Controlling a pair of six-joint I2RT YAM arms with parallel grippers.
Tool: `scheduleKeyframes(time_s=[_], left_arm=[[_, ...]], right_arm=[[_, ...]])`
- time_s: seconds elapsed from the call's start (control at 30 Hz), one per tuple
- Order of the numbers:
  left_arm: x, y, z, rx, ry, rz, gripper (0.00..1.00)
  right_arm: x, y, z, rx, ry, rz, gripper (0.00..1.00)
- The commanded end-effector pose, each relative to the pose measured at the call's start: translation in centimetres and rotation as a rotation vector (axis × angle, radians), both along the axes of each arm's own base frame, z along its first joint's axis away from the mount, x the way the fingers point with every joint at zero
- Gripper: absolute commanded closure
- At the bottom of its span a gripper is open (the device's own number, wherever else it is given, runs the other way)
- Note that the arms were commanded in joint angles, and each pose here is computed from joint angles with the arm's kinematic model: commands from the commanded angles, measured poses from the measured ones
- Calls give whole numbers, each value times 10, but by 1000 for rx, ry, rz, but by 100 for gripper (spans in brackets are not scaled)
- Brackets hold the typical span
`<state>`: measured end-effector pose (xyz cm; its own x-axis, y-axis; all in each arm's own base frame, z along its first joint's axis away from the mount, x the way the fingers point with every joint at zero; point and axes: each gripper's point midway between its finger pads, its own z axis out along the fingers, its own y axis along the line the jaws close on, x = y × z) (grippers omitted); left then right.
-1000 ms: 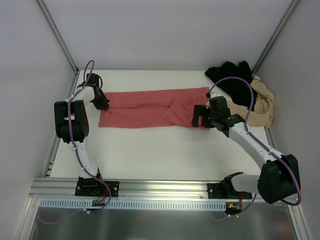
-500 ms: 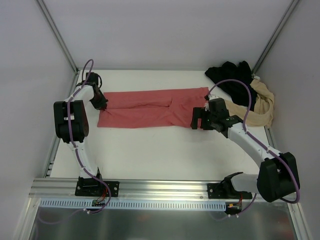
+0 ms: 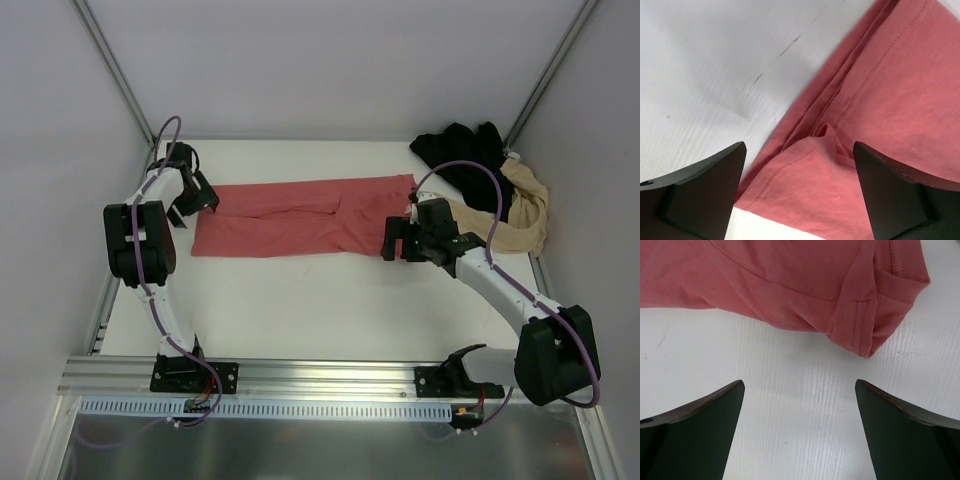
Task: Fold and stack the t-shirts
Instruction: Fold the other side of the tshirt into a rectangle, then rotate the tshirt 90 degrees
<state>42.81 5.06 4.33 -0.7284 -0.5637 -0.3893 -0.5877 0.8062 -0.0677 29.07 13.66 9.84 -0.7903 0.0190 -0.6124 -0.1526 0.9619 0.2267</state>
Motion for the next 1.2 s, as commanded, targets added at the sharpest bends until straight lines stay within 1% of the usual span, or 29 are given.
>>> scheduleKeyframes(time_s=[0.0,0.03,0.1,0.13,0.2,0.23,0.27,0.3,0.37,0.4,0.47,0.5,0.57,0.6,0.7,0.8,1.0,1.03,1.13,1.17], left_arm=[[-5,11,42,46,-74,42,9],[-5,10,59,44,-123,40,9],[-10,3,73,13,-159,23,8],[-12,-2,91,-2,-204,11,8],[-21,-12,103,-44,-223,-7,8],[-27,-16,119,-55,-263,-18,8],[-35,-23,122,-87,-267,-36,8],[-42,-27,140,-95,-312,-47,8],[-57,-37,145,-130,-324,-75,8],[-66,-46,164,-165,-377,-107,7],[-81,-57,168,-195,-391,-142,4],[-90,-60,182,-198,-436,-156,4],[-103,-68,187,-221,-455,-189,3],[-113,-70,197,-219,-485,-199,3],[-133,-76,203,-228,-498,-234,2],[-145,-79,207,-226,-512,-255,2],[-162,-90,217,-265,-537,-291,2],[-164,-89,221,-259,-543,-296,2],[-171,-92,224,-266,-543,-305,2],[-175,-94,226,-274,-549,-313,2]], right_arm=[[10,6,13,18,-41,19,0],[17,12,16,27,-39,29,0],[26,17,15,29,-29,36,0],[34,23,10,32,-6,43,0],[40,28,1,42,27,35,1],[42,31,-5,50,44,32,0],[44,32,-19,44,81,21,1],[44,33,-27,46,99,11,1],[43,35,-47,48,145,-8,0],[46,35,-52,49,146,-23,1],[44,32,-70,32,179,-38,1],[46,33,-74,27,183,-43,1],[48,32,-81,18,196,-57,1],[50,31,-89,9,214,-63,1],[53,31,-98,1,235,-87,1],[58,28,-100,-13,235,-103,1],[93,16,-95,-17,234,-163,1],[105,17,-92,-12,223,-168,0],[122,13,-91,-1,232,-190,0],[136,13,-90,9,226,-200,0]])
